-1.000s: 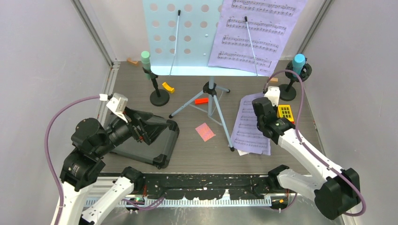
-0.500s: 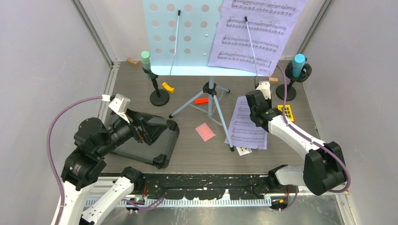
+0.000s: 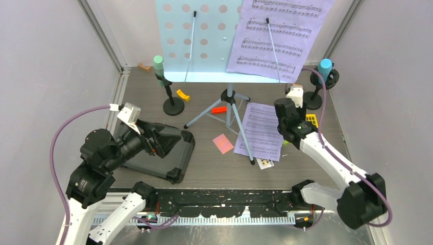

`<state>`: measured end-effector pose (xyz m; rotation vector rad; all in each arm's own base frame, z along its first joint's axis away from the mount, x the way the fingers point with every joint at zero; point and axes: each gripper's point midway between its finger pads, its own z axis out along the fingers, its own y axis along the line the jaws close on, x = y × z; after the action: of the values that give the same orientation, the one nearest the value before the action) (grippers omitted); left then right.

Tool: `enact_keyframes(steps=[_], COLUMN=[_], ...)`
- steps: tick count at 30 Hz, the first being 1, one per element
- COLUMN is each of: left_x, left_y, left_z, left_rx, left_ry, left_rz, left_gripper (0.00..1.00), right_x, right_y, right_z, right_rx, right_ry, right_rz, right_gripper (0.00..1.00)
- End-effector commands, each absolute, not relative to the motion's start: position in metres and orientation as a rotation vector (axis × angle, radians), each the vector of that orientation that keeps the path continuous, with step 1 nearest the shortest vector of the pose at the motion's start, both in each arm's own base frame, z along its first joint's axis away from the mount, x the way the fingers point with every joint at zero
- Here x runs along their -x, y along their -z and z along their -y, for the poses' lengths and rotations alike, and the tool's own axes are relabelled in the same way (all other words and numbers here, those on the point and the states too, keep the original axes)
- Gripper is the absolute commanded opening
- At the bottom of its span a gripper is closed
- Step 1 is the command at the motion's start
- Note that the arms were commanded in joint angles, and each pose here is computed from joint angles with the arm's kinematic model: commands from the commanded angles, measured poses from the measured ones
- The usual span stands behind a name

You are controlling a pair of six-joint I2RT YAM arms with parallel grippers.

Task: Pack up the instrument practice props

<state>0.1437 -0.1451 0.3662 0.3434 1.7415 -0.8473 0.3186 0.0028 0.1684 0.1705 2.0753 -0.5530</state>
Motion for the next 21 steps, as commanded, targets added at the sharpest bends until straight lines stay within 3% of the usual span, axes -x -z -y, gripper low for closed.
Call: enact_keyframes(steps=[1,11,16,21], left_x=[-0.144,-0.145,-0.145,-0.138], left_y=[-0.371,-0.374,-0.383,-0.405], left_z=[0.141,0.135,0.131,0.133], left_rx=[-0.339,-0.304,-0.274,-0.290], left_ry=[0.823,0.799,0.786,0.817], left_rz=[-1.724,-1.730,-1.744,-1.706], left_gripper=[0.88,0.88,0.82,0.94], right_x=[-0.305,-0.256,-0.222,-0.196], right_y=[-0.203,-0.231,-0.251,-0.285], right_z=[0.001,0.006,0.013,0.007], right_rx=[-0.382,-0.609,-0.661,-0.570], right_ry=[0.406,0.137,0.011,-0.148], right_rz=[-1.958,-1.830,-1.757,-1.684], right_gripper=[0.56,0.56,0.56,0.56])
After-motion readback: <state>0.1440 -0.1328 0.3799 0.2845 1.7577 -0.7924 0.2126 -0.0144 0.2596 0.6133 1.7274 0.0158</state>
